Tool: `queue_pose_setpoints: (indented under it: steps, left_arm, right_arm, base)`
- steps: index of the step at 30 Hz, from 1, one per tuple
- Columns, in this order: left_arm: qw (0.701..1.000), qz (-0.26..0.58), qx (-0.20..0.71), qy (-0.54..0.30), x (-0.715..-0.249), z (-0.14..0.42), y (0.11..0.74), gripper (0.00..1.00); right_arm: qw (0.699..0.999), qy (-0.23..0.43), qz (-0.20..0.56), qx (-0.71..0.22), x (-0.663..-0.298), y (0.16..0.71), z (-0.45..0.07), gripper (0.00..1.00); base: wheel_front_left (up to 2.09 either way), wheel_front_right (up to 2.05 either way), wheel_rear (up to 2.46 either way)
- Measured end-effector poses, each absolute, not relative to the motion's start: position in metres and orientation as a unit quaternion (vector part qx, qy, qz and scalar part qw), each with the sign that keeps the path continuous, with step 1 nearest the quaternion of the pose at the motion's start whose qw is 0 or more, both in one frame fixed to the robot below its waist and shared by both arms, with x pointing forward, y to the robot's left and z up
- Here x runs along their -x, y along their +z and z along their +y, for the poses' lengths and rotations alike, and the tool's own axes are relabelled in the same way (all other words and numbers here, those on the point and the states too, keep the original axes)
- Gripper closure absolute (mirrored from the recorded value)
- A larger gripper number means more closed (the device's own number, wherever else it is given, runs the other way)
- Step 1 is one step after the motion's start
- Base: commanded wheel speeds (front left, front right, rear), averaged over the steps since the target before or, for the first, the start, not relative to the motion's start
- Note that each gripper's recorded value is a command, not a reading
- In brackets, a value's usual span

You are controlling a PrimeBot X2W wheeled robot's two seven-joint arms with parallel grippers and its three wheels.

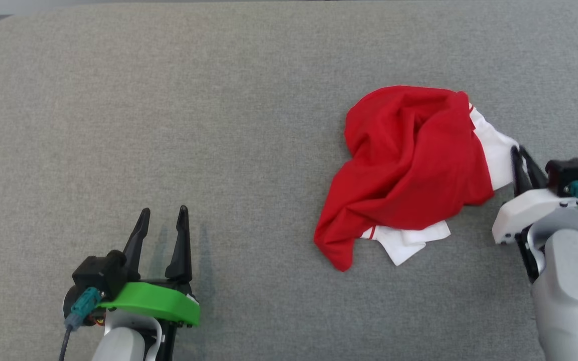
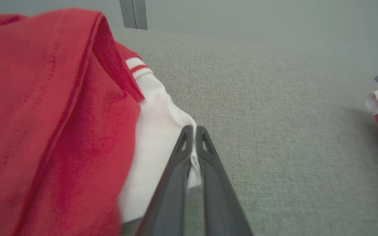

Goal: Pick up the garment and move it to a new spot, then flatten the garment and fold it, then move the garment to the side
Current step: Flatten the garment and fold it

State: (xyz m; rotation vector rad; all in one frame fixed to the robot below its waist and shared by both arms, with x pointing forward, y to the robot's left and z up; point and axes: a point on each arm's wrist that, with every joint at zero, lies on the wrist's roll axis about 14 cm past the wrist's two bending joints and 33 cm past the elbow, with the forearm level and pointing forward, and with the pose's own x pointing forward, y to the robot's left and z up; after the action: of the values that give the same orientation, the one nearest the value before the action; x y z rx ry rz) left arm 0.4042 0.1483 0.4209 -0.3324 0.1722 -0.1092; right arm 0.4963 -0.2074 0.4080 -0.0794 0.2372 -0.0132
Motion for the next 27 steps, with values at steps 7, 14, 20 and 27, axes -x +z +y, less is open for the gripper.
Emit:
queue_pose_setpoints:
  steps: [7, 14, 20, 27]
  left_arm:
    - [0.982, 0.066, 0.163, -0.069, -0.395, 0.139, 0.438, 0.00]
    - [0.983, 0.052, 0.161, -0.071, -0.384, 0.139, 0.449, 0.00]
    - [0.984, 0.046, 0.162, -0.056, -0.371, 0.147, 0.453, 0.00]
    - [0.985, 0.041, 0.163, -0.030, -0.359, 0.162, 0.455, 0.00]
  right_arm:
    - [0.982, 0.090, -0.135, 0.096, -0.545, 0.597, -0.151, 1.00]
    - [0.892, 0.196, -0.372, 0.165, -0.517, 0.796, -0.064, 1.00]
    - [0.828, 0.266, -0.438, 0.228, -0.485, 0.863, 0.004, 1.00]
    - [0.794, 0.307, -0.454, 0.263, -0.474, 0.897, 0.067, 1.00]
  base:
    - [0.00, 0.00, 0.00]
    - [0.00, 0.00, 0.00]
    - [0.00, 0.00, 0.00]
    - [0.00, 0.00, 0.00]
